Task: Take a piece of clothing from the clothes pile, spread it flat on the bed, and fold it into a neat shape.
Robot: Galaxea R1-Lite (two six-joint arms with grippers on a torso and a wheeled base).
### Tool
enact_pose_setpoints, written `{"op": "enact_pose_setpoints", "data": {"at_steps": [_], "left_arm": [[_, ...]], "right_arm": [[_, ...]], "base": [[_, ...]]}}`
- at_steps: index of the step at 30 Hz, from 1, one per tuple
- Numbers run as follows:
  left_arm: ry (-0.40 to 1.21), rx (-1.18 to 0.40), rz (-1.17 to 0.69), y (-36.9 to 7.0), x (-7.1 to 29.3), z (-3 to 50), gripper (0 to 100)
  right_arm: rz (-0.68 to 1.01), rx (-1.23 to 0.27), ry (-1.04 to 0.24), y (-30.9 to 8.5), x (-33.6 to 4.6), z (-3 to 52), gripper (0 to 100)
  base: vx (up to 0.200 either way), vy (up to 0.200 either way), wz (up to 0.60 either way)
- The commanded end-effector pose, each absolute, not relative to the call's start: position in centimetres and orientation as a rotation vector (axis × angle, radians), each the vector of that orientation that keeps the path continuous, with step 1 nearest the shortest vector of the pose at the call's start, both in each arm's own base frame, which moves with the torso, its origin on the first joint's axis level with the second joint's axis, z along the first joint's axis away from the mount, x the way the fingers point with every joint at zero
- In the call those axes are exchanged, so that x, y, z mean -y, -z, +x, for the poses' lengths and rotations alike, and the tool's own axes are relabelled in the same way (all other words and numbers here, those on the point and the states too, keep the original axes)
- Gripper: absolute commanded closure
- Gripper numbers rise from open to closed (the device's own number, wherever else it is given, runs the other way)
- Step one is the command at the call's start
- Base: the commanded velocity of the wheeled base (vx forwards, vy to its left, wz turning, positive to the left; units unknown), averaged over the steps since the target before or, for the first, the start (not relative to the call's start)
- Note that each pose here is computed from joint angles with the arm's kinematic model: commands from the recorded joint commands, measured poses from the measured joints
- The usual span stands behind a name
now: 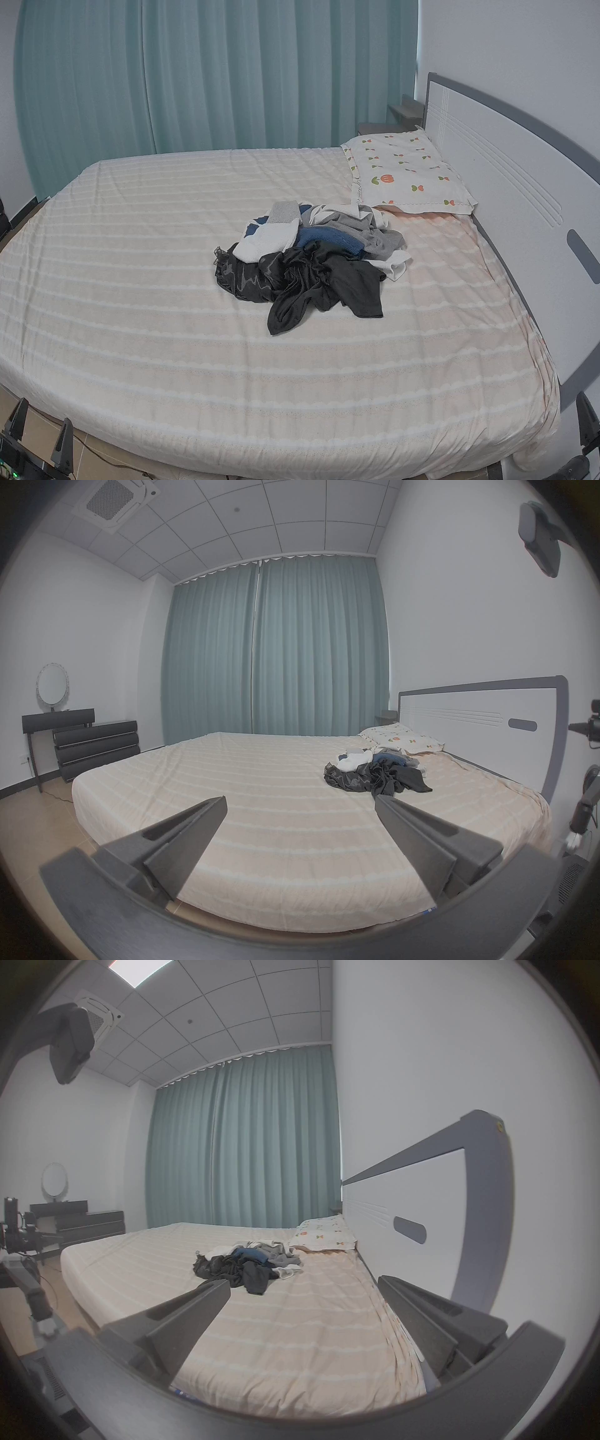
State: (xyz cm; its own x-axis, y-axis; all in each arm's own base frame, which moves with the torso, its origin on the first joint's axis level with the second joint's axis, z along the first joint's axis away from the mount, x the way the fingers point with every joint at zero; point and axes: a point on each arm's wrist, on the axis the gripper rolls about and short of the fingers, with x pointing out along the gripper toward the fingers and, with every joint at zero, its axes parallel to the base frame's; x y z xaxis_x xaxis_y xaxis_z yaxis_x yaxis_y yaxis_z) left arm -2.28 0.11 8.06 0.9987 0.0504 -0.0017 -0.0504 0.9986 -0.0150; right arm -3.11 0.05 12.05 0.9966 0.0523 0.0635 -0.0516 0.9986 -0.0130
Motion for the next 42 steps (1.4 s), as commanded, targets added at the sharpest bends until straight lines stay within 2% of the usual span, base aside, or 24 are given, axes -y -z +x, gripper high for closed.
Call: {"op": "enact_pose_setpoints", "data": {"at_steps": [1,2,5,8,14,18,24,29,39,42], "left_arm": [[-0.051,0.000,-0.015,-7.6,-0.1,-2.3,0],[-0.051,0.000,-0.015,-7.6,-0.1,-2.3,0],[-0.051,0.000,-0.015,-7.6,-0.1,-2.3,0],[-0.051,0.000,-0.015,-7.6,-0.1,-2.3,0],[-0.051,0.000,-0.015,-7.6,-0.1,-2.3,0],[-0.051,0.000,-0.015,-7.6,-0.1,-2.3,0],[-0.051,0.000,-0.015,-7.6,-0.1,-2.3,0],[-0.051,-0.001,-0.015,-7.5,-0.1,-2.3,0],[-0.051,0.000,-0.015,-7.6,-0.1,-2.3,0],[-0.051,-0.001,-0.015,-7.5,-0.1,-2.3,0]], "right_arm": [[0.003,-0.211,-0.143,-11.8,-0.3,-0.4,0],[0.003,-0.211,-0.143,-11.8,-0.3,-0.4,0],[0.021,-0.350,-0.233,-13.1,-0.6,2.8,0],[0.059,-0.423,-0.239,-13.9,-0.8,6.5,0],[0.078,-0.488,-0.276,-13.5,-1.9,12.7,0],[0.131,-0.575,-0.272,-11.7,-3.2,19.1,0],[0.171,-0.602,-0.235,-9.5,-4.3,25.3,0],[0.227,-0.595,-0.157,-6.6,-7.9,31.1,0],[0.213,-0.570,-0.134,-2.4,-12.0,37.6,0],[0.253,-0.544,-0.108,-1.0,-13.0,39.8,0]], "base": [[0.000,0.000,0.00],[0.000,0.000,0.00],[0.000,0.000,0.00],[0.000,0.000,0.00],[0.000,0.000,0.00],[0.000,0.000,0.00],[0.000,0.000,0.00],[0.000,0.000,0.00],[0.000,0.000,0.00],[0.000,0.000,0.00]]}}
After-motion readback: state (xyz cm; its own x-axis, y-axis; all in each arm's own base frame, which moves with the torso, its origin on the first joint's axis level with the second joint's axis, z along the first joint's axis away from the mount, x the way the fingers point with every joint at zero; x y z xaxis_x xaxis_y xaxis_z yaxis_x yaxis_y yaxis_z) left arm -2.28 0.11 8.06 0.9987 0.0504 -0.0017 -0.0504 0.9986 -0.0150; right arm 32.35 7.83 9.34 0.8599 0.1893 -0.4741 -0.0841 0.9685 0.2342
